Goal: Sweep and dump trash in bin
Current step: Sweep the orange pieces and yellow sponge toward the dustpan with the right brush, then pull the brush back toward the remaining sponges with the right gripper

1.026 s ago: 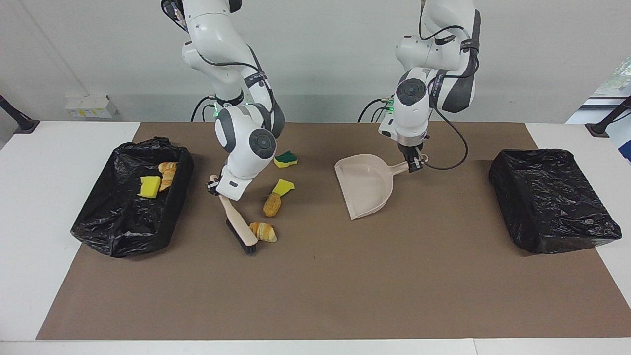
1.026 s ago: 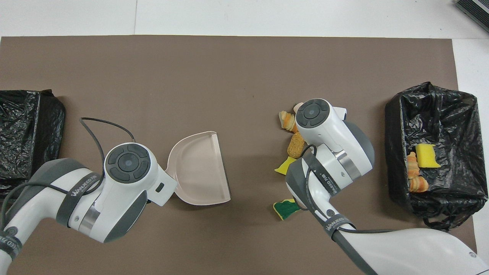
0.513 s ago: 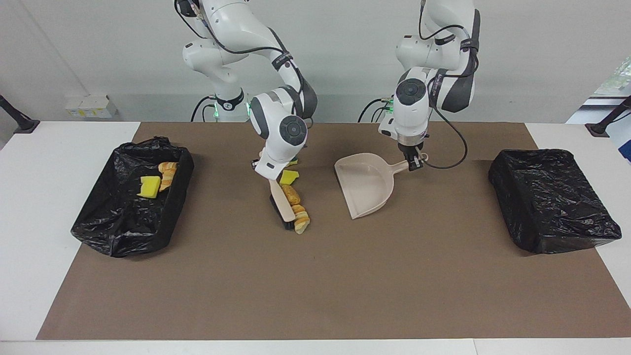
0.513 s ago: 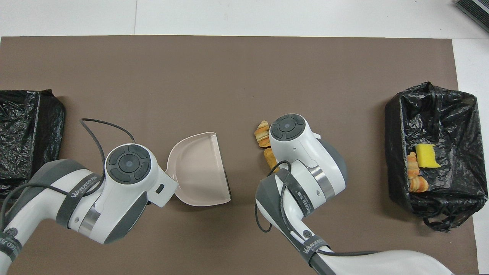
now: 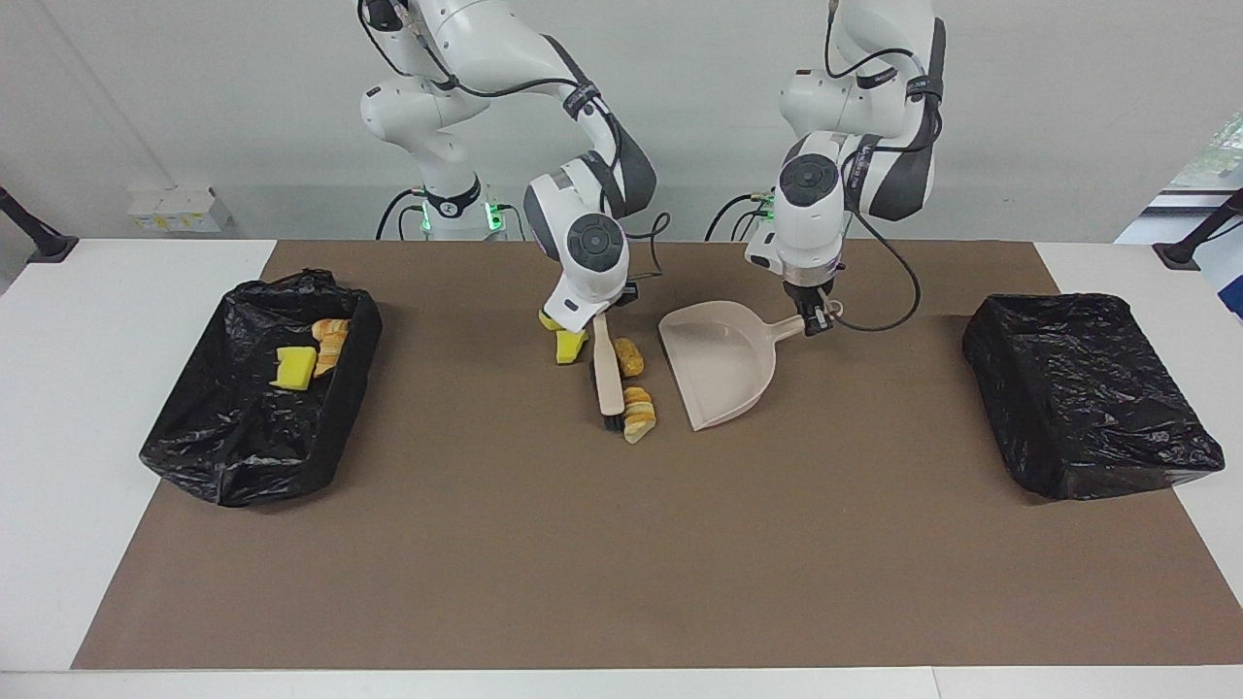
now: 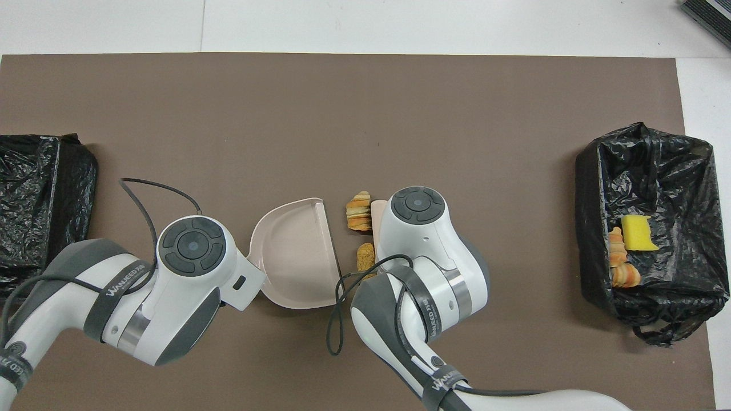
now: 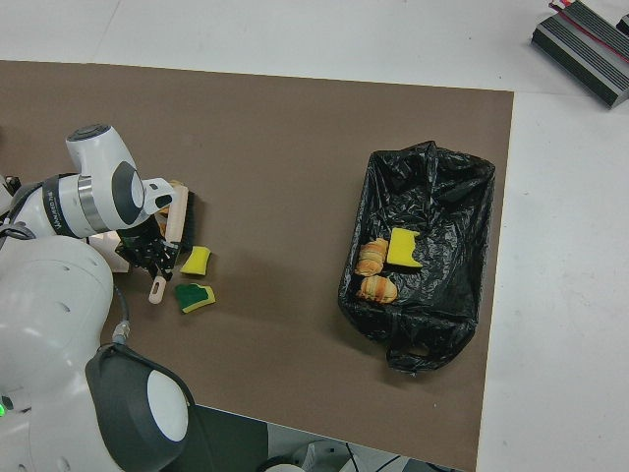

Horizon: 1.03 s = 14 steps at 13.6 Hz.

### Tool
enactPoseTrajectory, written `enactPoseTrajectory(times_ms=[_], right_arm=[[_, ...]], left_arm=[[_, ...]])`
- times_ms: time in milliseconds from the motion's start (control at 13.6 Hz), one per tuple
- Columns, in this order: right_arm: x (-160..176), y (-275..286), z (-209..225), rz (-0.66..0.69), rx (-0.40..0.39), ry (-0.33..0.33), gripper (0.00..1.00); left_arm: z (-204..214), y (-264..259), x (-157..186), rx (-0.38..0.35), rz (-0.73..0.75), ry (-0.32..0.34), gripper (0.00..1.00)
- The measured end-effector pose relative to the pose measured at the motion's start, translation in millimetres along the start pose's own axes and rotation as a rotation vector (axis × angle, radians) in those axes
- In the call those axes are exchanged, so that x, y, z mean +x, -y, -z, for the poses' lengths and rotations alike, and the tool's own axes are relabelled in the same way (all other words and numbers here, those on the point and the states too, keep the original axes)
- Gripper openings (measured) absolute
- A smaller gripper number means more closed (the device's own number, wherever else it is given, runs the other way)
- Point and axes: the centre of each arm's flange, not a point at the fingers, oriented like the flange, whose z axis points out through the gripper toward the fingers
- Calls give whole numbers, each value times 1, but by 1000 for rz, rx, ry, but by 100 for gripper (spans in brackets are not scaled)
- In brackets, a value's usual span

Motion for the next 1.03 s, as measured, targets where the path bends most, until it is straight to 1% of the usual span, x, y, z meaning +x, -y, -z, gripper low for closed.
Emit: enactPoseTrajectory(times_ms=[147,293,366,513,660,733,806,879,953,1026], right_arm=[[-7,19,-9,-3,75,-3,26],[-18,36,-16,24,121,3,26],[-22,42,-16,49,150,10,26],[-28,51,-15,105,240,37,26],[-34,55,-5,124,293,34,26],[-39,55,5,131,302,25,26],[-46,50,17,138,307,36,26],[-52,38,31,138,303,63,26],[-54,20,43,131,283,83,26],[-54,-3,54,103,237,97,26]], left_arm=[[0,0,0,0,0,0,33],[-1,0,-1,-2,2,1,33],[-1,1,-2,-3,4,2,33],[-2,0,-2,-5,2,3,33],[-2,1,-3,-5,4,3,33],[-3,1,-3,-6,6,3,33],[-3,1,-4,-6,7,3,33],[-3,2,-5,-7,8,3,33],[-3,2,-5,-7,9,3,33],[-3,2,-5,-7,9,3,33]])
